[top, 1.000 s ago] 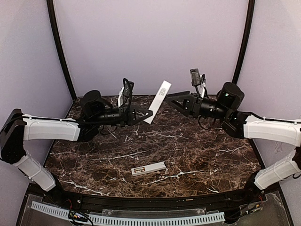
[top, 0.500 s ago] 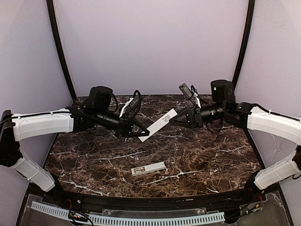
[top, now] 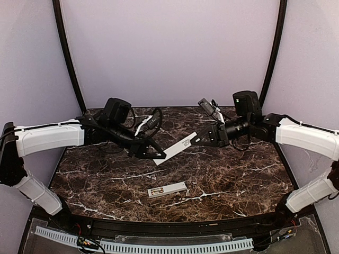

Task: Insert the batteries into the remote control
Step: Pass from the left arm to the right

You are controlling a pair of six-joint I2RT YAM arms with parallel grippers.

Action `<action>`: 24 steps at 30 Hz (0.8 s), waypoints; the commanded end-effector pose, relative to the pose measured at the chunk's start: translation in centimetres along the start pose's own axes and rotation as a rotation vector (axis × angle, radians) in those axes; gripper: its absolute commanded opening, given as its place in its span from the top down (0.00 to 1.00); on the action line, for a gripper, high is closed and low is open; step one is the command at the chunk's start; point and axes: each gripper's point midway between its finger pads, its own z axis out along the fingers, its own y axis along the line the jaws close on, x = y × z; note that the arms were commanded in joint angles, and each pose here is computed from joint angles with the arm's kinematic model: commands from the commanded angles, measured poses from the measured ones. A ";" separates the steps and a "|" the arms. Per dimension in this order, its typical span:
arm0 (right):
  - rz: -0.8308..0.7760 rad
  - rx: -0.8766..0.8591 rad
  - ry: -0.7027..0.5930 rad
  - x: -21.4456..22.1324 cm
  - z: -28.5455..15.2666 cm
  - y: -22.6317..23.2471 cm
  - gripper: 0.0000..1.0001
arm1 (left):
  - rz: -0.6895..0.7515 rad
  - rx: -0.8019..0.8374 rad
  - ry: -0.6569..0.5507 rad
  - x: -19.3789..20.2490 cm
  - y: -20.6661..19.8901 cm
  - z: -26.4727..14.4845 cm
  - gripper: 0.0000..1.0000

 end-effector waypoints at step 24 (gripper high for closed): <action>0.098 -0.003 -0.330 -1.6 -2.5 -1.9 1.00 | -0.053 -0.094 -0.529 -4.1 1.0 -3.7 0.62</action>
